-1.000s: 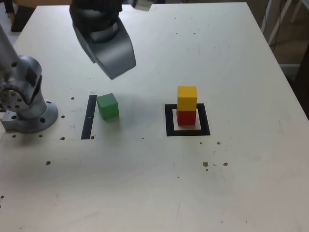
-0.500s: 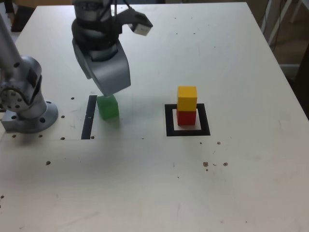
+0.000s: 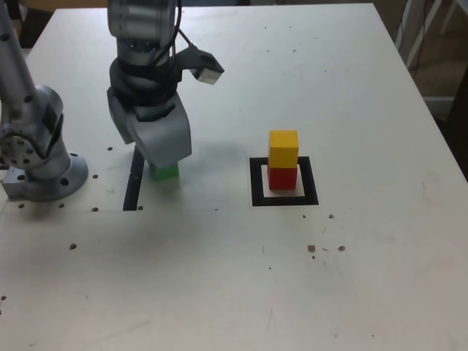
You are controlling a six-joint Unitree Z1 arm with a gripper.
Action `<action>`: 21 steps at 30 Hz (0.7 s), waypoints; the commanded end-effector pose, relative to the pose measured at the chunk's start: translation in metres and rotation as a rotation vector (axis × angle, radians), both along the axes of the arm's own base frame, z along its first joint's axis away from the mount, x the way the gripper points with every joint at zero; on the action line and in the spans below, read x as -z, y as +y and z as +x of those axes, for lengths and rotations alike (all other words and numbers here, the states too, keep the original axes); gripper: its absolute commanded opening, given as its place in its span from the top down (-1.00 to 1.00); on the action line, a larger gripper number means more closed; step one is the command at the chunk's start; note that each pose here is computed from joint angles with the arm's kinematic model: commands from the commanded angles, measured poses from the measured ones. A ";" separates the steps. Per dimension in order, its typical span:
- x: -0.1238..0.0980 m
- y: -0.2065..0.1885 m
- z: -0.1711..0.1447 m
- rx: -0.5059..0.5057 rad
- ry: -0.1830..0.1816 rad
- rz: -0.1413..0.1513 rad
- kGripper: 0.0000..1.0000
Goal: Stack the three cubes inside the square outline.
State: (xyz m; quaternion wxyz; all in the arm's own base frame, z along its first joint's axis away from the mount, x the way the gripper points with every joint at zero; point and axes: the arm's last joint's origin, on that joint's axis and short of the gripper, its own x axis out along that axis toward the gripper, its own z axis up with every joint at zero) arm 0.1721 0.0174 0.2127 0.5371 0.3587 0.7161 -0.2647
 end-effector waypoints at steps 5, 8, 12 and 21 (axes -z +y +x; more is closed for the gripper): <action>-0.002 -0.001 0.003 0.015 -0.015 0.002 -0.66; -0.002 -0.002 0.004 0.029 -0.020 -0.002 -0.61; -0.001 -0.003 0.004 0.042 -0.021 -0.016 -0.51; -0.002 -0.003 0.006 0.051 -0.028 -0.031 -0.32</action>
